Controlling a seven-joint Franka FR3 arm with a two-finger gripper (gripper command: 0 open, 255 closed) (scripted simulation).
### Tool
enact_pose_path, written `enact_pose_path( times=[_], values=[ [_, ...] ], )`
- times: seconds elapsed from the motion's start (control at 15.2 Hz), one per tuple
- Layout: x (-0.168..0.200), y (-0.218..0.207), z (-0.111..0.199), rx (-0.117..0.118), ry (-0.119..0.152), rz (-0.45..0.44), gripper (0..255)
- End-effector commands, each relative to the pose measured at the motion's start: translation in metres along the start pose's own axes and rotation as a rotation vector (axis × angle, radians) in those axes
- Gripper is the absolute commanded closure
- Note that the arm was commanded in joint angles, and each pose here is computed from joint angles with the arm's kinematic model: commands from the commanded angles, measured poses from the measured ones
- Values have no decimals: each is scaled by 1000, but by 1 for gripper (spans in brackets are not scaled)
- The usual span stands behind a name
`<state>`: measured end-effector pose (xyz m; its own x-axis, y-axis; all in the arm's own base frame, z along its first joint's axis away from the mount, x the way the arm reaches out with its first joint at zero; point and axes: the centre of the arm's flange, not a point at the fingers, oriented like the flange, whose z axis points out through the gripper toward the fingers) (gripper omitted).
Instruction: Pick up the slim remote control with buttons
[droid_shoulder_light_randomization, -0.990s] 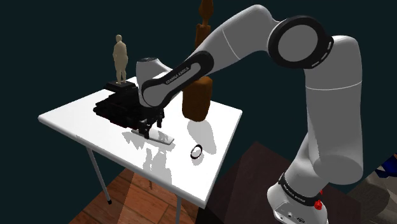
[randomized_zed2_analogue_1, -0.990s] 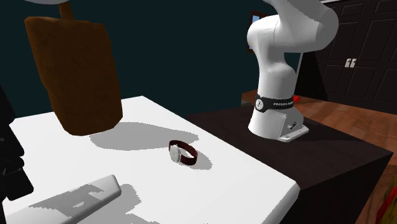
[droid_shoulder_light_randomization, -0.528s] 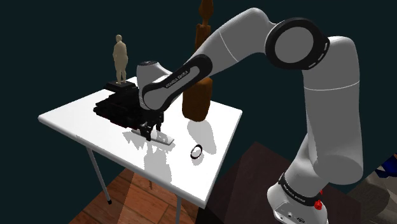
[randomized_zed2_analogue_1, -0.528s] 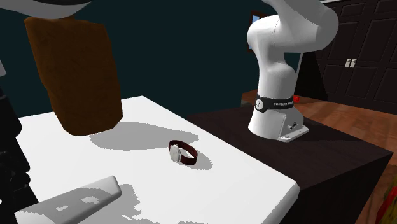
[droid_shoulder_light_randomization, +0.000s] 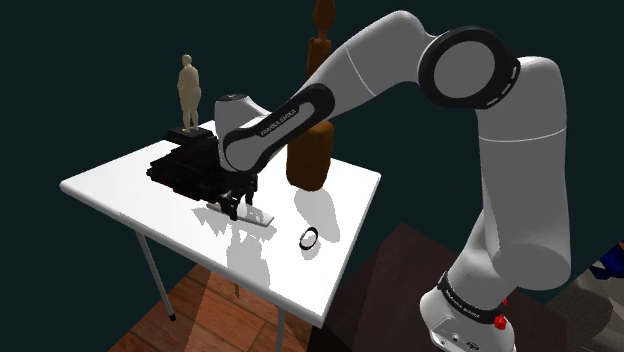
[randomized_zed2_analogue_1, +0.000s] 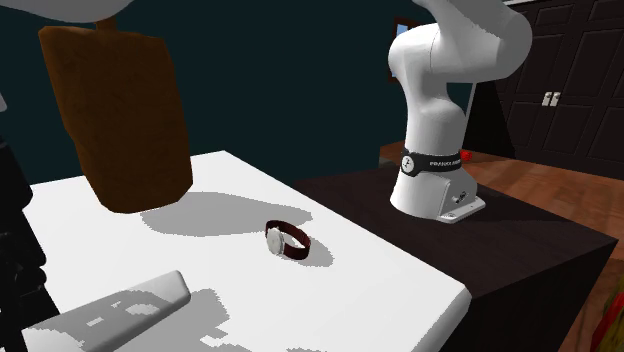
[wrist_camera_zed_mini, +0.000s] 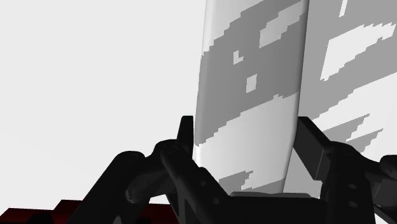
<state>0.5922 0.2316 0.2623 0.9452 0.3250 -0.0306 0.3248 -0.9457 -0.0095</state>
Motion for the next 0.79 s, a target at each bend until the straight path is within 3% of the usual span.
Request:
enact_pose_path(
  times=[0.0, 0.73],
  values=[
    [0, 0, -10, 0, 3, 0, 255],
    [-2, -1, -68, 0, 3, 0, 255]
  ],
)
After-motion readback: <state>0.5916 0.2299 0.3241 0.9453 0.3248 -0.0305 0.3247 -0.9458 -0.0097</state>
